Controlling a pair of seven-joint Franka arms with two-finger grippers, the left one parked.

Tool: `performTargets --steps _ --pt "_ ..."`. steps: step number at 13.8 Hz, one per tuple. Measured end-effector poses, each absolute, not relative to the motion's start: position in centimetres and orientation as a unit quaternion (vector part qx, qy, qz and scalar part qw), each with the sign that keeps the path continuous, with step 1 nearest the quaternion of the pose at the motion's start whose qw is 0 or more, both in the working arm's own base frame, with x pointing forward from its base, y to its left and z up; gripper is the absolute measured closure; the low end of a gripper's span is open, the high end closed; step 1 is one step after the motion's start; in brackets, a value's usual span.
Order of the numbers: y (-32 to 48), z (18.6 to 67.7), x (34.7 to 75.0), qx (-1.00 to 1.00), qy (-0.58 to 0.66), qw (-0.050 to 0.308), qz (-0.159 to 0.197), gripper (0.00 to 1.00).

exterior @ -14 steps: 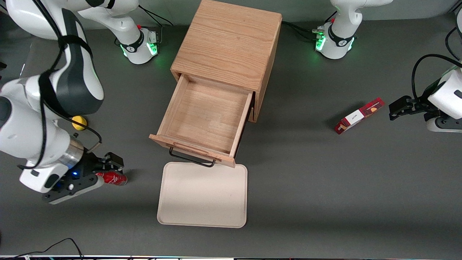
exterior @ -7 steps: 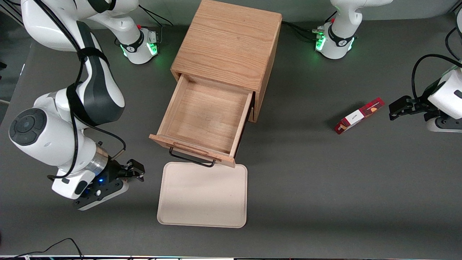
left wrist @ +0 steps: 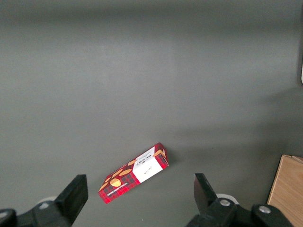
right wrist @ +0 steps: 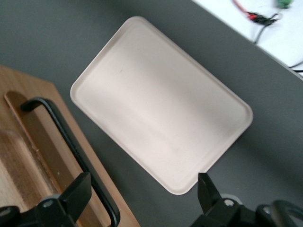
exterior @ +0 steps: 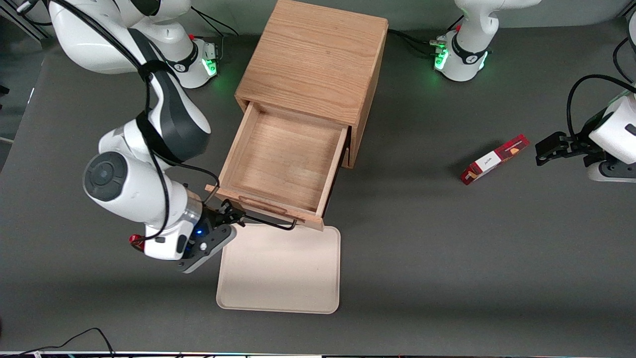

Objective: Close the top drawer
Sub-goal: 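Bring the right gripper against the open drawer's front panel beside the handle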

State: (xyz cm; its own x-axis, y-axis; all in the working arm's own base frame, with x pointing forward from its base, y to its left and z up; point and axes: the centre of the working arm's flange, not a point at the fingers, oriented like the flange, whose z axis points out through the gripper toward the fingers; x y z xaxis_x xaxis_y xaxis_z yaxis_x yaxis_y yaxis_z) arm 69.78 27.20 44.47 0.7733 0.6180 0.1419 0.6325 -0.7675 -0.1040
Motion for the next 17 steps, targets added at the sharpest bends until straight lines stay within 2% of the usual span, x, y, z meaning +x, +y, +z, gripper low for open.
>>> performTargets --steps 10,17 --pt "28.5 39.8 69.2 -0.907 -0.409 0.102 -0.005 0.0" --pt "29.5 39.0 68.2 -0.897 -0.426 0.116 0.017 0.0"
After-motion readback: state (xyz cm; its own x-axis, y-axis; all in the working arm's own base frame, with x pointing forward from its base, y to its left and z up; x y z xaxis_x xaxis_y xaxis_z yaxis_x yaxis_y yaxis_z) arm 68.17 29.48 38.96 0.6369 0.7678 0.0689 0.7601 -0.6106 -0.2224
